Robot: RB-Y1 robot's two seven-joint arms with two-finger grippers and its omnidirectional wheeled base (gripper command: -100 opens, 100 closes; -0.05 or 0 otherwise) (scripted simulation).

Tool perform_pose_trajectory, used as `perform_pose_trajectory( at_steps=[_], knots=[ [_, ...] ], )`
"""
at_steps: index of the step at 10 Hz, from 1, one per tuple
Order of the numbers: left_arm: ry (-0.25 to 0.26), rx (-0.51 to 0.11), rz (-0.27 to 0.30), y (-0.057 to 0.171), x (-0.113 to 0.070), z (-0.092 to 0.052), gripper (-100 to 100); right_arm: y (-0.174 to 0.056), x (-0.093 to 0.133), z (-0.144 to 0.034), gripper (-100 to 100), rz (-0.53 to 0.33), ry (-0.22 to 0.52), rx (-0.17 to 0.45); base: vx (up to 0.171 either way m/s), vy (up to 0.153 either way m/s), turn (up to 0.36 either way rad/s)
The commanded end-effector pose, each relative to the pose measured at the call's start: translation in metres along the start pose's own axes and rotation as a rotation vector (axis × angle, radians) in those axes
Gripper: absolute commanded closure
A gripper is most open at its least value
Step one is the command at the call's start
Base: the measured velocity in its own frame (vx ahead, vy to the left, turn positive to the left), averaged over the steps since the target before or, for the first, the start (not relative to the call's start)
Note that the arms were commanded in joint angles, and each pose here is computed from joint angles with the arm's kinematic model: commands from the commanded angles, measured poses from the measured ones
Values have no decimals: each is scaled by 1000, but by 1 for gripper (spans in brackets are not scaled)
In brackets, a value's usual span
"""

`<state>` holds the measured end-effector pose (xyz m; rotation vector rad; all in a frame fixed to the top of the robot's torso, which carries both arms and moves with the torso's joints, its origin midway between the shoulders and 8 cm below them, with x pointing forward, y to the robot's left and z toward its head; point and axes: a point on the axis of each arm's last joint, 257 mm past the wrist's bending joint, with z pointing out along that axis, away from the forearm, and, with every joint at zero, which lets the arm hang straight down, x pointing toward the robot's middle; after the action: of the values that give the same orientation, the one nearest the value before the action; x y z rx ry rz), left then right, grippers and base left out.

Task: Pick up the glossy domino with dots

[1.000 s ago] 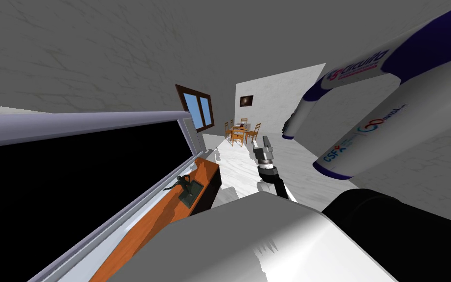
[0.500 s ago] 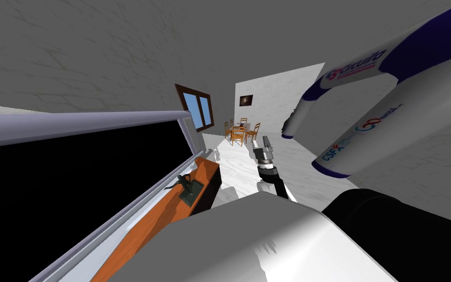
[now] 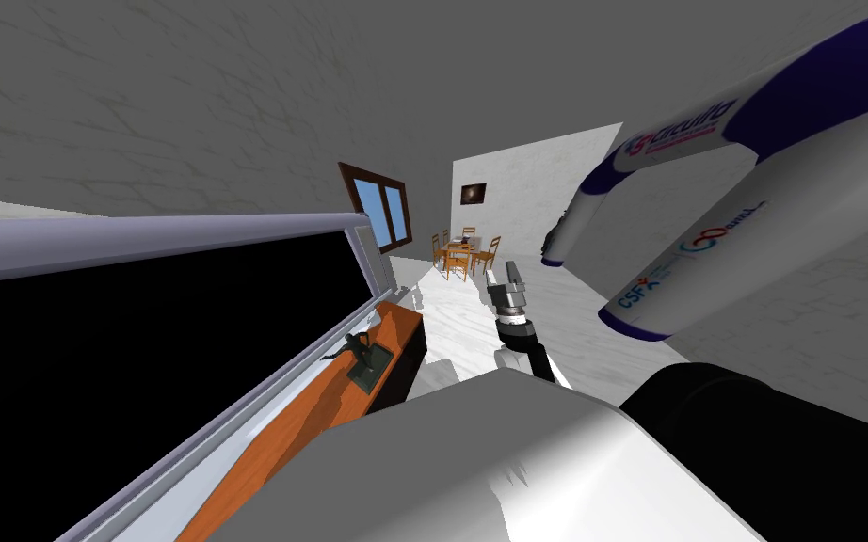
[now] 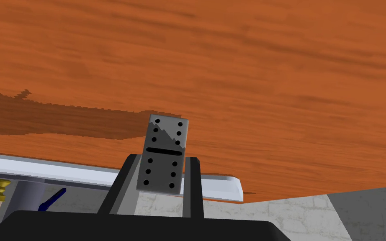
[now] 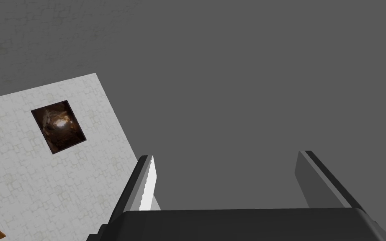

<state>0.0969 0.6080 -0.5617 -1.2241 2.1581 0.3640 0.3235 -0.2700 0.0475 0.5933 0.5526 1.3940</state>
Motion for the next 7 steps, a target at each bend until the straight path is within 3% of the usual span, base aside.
perform_pose_trajectory(
  at_steps=[1,3,4,5,7],
  knots=[
    [0,0,0,0,0,0,100,0,0,0,0,0,0,0,0,0,0],
    [0,1,0,0,0,0,100,0,0,0,0,0,0,0,0,0,0],
    [0,1,0,0,0,0,0,0,0,0,0,0,0,0,0,0,0],
    [-1,0,-4,10,-1,-5,100,0,0,0,0,0,0,0,10,-8,44],
    [-2,-1,-5,24,-3,-12,100,0,0,0,0,0,0,0,21,-22,55]
  ],
)
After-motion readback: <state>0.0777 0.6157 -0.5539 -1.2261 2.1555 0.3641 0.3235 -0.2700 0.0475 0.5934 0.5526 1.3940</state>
